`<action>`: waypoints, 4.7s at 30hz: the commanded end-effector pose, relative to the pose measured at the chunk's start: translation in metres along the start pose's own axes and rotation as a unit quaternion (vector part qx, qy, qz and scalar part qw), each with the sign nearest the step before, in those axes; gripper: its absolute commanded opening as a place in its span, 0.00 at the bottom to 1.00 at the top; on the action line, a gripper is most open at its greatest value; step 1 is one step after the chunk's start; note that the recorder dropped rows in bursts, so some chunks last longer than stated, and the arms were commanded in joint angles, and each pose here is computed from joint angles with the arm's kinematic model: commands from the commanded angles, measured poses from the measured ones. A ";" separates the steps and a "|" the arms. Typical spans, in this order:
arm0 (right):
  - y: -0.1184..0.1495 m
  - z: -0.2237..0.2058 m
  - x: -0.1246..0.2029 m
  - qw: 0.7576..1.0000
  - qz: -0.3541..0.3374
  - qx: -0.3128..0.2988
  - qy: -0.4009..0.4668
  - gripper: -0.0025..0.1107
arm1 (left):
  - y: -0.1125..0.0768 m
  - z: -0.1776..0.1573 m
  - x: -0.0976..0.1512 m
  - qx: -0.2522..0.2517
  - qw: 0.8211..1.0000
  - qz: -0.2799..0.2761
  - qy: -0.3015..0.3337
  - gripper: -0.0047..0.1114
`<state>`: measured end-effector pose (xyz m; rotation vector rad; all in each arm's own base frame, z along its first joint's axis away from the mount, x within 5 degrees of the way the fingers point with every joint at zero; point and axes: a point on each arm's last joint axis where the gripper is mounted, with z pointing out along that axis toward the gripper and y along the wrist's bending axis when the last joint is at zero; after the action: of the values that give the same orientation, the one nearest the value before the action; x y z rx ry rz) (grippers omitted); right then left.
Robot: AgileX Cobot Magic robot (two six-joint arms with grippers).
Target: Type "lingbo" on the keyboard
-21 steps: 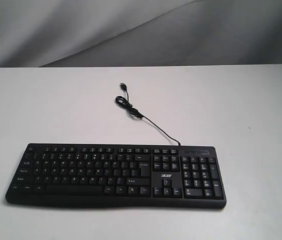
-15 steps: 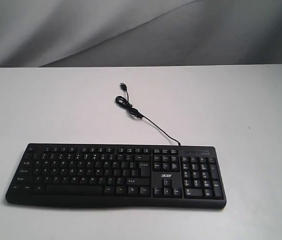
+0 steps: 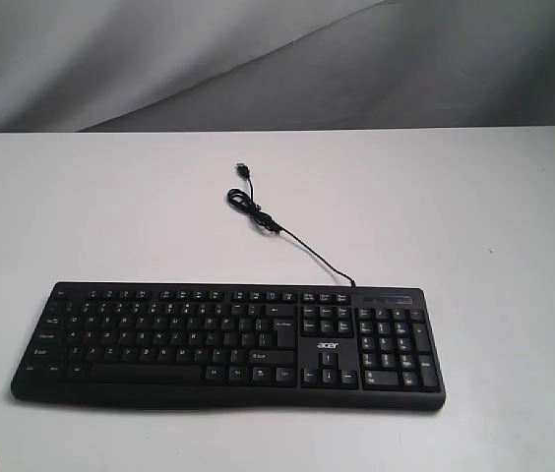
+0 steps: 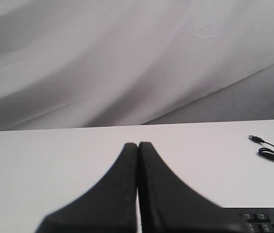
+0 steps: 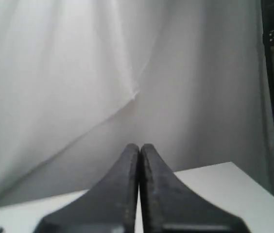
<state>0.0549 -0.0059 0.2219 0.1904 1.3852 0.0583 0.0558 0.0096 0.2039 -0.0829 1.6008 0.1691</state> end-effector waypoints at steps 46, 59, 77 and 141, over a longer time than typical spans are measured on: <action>0.271 0.280 0.101 0.744 -0.335 -0.393 0.423 0.02 | -0.001 0.000 0.001 0.004 1.000 -0.001 -0.005 0.04; 0.298 0.231 0.119 0.599 -0.244 -0.647 0.403 0.02 | -0.001 0.000 0.001 0.004 1.000 -0.001 -0.005 0.04; 0.298 0.202 0.166 0.598 -0.300 -0.620 0.411 0.02 | -0.001 0.000 0.001 0.004 1.000 -0.001 -0.005 0.04; 0.312 0.198 0.174 0.618 -0.339 -0.597 0.383 0.02 | -0.001 0.000 0.001 0.004 1.000 -0.001 -0.005 0.04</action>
<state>0.3020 0.3040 0.1344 -1.7052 1.8872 0.4717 0.0558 0.0096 0.2039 -0.0829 1.6008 0.1691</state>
